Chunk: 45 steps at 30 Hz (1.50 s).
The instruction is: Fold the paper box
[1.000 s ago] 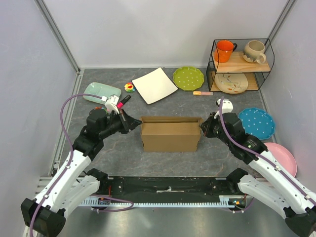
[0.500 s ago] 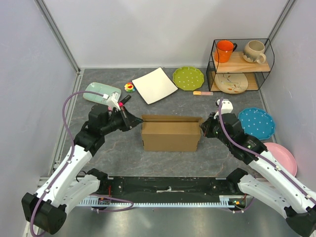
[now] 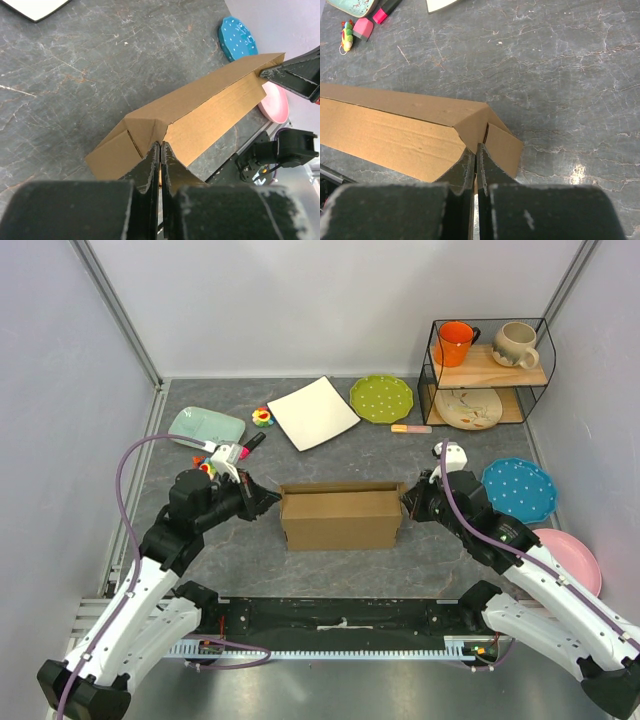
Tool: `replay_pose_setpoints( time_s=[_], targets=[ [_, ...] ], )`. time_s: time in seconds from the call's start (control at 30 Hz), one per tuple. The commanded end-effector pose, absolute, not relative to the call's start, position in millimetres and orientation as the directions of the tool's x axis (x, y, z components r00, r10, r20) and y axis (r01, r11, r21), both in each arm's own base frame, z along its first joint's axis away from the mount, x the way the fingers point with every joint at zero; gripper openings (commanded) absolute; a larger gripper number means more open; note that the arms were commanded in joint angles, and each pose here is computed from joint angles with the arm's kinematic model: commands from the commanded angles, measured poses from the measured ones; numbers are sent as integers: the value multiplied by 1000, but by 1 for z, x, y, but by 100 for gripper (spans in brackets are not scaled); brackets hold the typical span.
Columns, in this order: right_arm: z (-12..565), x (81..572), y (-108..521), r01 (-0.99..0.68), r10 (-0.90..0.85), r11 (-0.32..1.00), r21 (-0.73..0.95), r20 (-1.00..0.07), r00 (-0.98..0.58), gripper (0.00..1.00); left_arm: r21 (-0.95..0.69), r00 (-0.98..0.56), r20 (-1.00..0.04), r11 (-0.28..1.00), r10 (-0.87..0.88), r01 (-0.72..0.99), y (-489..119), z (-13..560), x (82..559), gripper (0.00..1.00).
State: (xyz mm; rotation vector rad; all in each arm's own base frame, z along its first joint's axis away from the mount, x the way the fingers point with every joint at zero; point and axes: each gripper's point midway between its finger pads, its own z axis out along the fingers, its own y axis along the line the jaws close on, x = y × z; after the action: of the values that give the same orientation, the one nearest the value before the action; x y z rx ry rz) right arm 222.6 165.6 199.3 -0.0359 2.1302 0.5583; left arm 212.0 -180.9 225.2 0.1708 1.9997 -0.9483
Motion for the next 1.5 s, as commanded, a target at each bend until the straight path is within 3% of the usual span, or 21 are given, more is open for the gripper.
replay_pose_setpoints(
  time_s=[0.0, 0.17, 0.3, 0.4, 0.73, 1.13, 1.47],
  targets=[
    [151, 195, 160, -209, 83, 919, 333, -684, -725, 0, -471, -544, -826, 713, -149, 520, -180, 214, 213, 4],
    [151, 194, 161, -211, 82, 919, 334, -684, -725, 3, -437, -531, -841, 712, -107, 550, -181, 196, 208, 3],
    [157, 196, 160, -209, 93, 918, 337, -695, -713, 29, -418, -514, -852, 717, -97, 557, -180, 191, 205, 3],
    [168, 199, 162, -216, 105, 913, 346, -711, -696, 39, -401, -499, -863, 717, -86, 570, -181, 193, 206, 3],
    [217, 217, 162, -236, 144, 909, 343, -791, -594, 54, -391, -504, -861, 717, -65, 577, -183, 194, 208, 2],
    [241, 239, 160, -217, 148, 930, 295, -844, -516, 50, -375, -503, -863, 724, -45, 579, -183, 189, 208, 2],
    [237, 237, 154, -209, 142, 936, 282, -849, -509, 19, -364, -499, -866, 725, -33, 585, -183, 187, 207, 2]
  ],
)
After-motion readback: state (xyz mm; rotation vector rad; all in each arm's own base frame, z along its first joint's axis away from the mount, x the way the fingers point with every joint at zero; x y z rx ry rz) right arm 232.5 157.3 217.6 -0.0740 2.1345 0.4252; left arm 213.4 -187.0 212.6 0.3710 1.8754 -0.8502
